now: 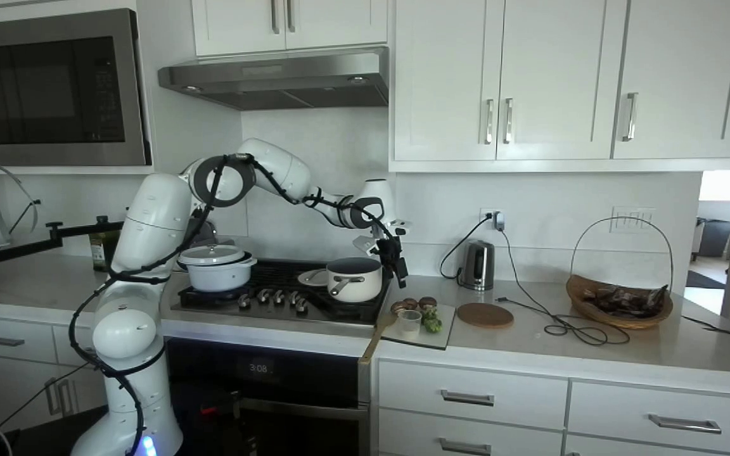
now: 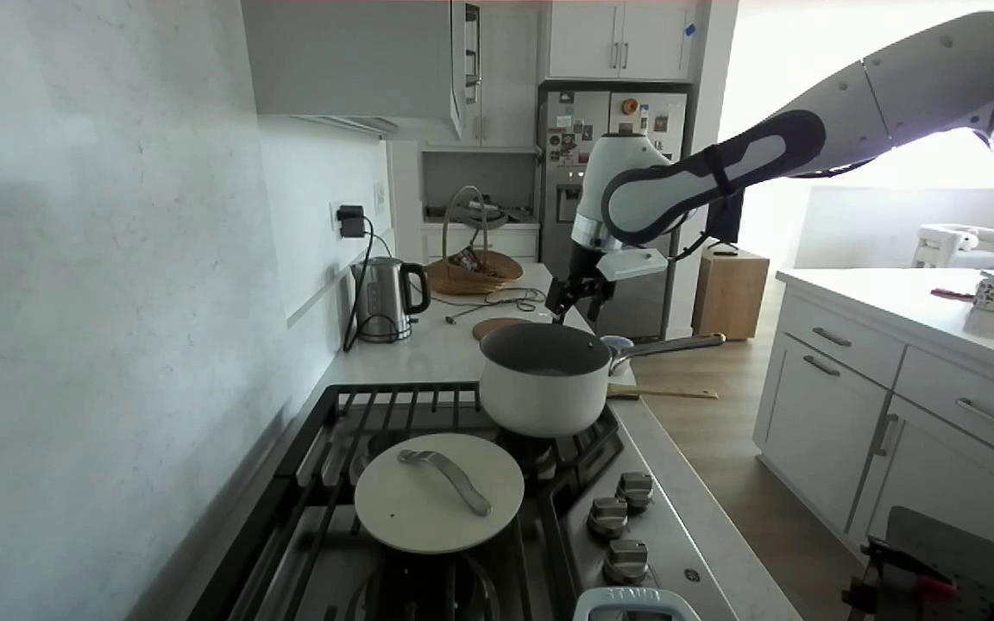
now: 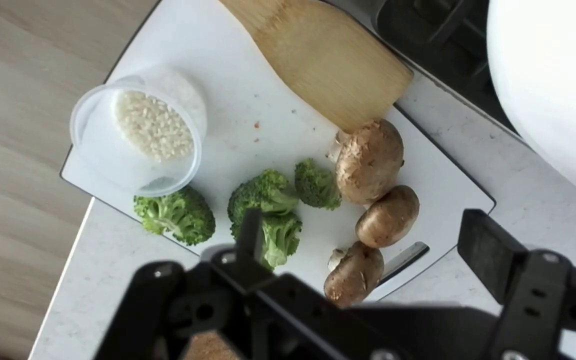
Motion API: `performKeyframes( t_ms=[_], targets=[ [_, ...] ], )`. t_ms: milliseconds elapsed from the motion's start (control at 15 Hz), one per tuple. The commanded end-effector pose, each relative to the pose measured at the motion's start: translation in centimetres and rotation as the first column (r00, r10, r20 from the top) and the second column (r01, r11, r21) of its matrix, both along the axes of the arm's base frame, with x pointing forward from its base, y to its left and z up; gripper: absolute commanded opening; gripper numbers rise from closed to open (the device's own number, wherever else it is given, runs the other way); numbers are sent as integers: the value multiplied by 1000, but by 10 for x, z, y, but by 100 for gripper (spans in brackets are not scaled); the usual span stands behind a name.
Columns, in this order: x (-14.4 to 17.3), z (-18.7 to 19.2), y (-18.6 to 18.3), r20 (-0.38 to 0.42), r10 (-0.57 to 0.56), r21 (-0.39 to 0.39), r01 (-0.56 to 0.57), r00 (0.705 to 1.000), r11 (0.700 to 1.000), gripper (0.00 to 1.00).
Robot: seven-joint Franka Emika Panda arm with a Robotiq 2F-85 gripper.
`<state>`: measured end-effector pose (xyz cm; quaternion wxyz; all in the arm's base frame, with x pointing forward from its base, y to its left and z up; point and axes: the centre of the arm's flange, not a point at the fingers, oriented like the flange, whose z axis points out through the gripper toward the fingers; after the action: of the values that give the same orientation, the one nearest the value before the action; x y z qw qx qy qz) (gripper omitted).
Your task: Move one of the objects from the board in the pot
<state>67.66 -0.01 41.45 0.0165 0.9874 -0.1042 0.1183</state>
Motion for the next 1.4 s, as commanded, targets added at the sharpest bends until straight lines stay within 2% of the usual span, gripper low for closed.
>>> performKeyframes(
  t_ms=[0,467,933,1333],
  targets=[
    [9,-5,-2,-21,-14,25,14,1000,1000,100],
    [19,-22,13,-36,-83,70,86,996,994,100],
    [30,-31,25,-35,-177,70,179,984,981,100],
    [36,-39,15,-76,-243,40,247,967,968,100]
  ],
)
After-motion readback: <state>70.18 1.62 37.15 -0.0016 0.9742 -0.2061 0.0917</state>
